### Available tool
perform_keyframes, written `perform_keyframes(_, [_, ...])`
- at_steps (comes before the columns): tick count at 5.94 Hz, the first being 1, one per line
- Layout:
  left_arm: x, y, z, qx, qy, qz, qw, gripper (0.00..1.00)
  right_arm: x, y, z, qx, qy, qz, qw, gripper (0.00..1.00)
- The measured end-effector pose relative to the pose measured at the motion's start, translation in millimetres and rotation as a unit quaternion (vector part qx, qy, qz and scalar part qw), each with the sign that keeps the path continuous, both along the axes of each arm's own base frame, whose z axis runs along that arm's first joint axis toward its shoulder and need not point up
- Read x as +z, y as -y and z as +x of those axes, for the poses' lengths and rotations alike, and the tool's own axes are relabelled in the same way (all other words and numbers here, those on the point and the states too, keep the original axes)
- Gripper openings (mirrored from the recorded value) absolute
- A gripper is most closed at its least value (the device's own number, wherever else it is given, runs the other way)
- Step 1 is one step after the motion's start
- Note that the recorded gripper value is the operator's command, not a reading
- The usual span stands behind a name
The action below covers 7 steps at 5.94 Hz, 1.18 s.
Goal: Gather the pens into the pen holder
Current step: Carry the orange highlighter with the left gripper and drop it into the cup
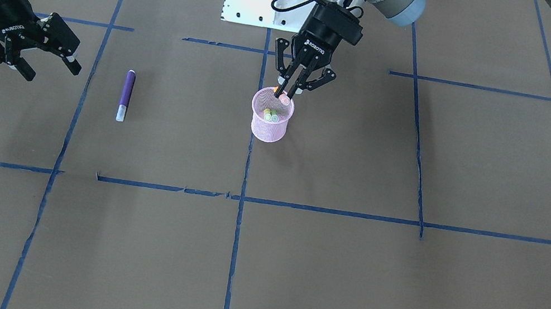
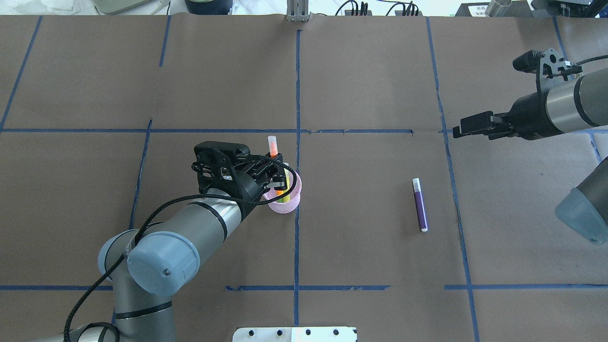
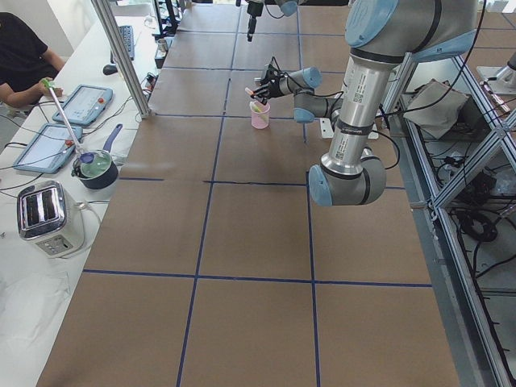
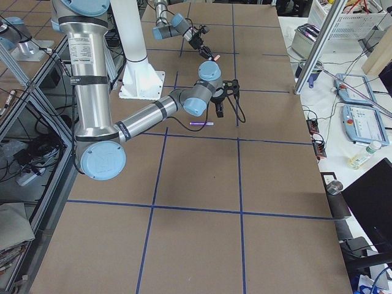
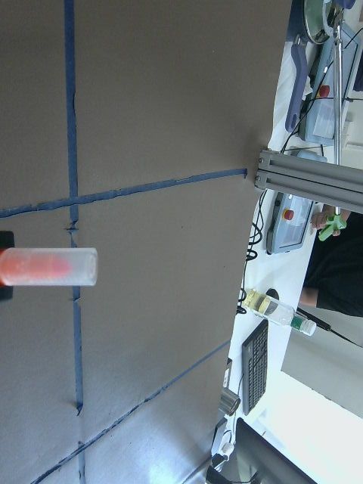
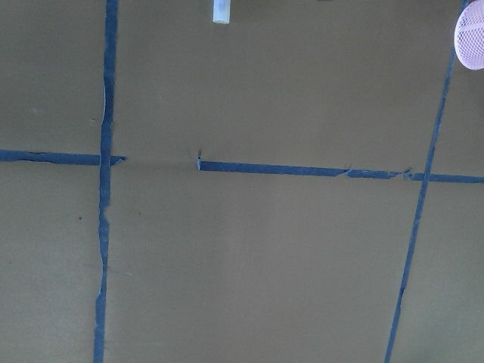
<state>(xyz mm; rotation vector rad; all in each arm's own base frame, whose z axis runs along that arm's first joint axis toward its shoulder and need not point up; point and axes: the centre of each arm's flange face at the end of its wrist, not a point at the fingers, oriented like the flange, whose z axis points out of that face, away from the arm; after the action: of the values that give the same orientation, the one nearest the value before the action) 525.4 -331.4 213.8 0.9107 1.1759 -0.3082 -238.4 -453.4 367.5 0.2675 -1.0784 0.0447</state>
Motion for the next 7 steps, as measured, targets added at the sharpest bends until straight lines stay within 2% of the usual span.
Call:
perform_keyframes(1, [10, 0, 6, -0.003, -0.008, 0.003, 1.0000, 0.74, 1, 0, 0, 0.000, 0.000, 0.000, 1.0000, 0.99])
perform_keyframes(2, [10, -1, 5, -0.003, -0.016, 0.005, 0.9999, 0.89, 3, 1, 0, 0.000, -0.001, -0.001, 1.0000, 0.99])
perform_keyframes(5, [-14, -3, -30, 0.015, -0.032, 0.029, 0.9990, 0.89, 20, 4, -4, -0.004, -0.011, -0.019, 0.9997, 0.98])
perform_keyframes(6, [-1, 2, -46, 0.026, -0.011, 0.033, 0.9991, 0.88, 30, 5, -7, -0.006, -0.018, -0.029, 0.9994, 0.98])
perform_keyframes(7, [25, 11, -64, 0.046, 0.032, 0.025, 0.9981, 0.89, 42, 5, -14, -0.010, -0.025, -0.041, 0.9988, 0.99])
